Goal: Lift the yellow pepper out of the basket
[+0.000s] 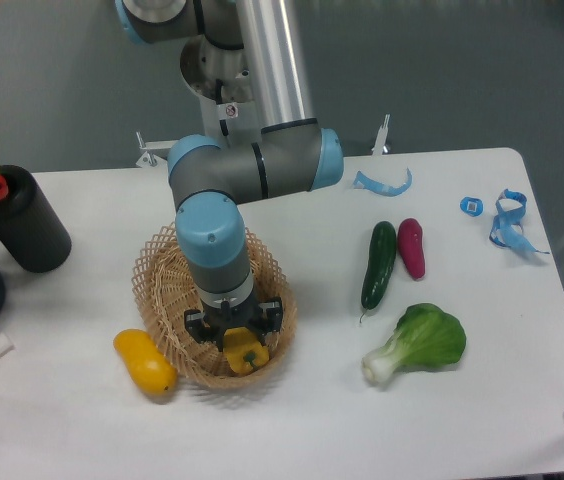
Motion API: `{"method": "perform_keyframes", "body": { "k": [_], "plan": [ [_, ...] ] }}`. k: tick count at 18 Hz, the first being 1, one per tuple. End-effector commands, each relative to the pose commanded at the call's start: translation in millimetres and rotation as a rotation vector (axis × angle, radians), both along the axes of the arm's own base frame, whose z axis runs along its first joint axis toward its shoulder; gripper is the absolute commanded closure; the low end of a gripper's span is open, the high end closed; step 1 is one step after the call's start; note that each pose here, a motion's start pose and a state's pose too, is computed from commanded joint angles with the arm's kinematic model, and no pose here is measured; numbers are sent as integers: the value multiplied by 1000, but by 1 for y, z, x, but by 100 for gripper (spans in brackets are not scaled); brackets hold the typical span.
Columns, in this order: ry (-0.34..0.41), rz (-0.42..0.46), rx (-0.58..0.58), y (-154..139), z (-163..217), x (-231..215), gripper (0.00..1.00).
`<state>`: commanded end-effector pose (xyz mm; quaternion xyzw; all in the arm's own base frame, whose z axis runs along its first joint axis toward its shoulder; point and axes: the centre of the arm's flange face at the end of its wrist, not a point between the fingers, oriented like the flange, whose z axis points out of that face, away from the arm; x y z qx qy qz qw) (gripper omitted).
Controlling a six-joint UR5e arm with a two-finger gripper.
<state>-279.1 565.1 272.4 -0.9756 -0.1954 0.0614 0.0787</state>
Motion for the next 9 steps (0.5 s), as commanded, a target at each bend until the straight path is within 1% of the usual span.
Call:
{"method": "perform_keyframes", "body": {
  "k": [3, 5, 6, 7, 9],
  "plan": [
    [47, -89, 33, -6, 35, -6, 63],
    [86, -154, 44, -7, 55, -20, 63],
    [103, -187, 40, -12, 60, -30, 63],
    [122, -241, 31, -19, 66, -42, 63],
    [169, -325, 15, -40, 81, -73, 63]
  ]
}}
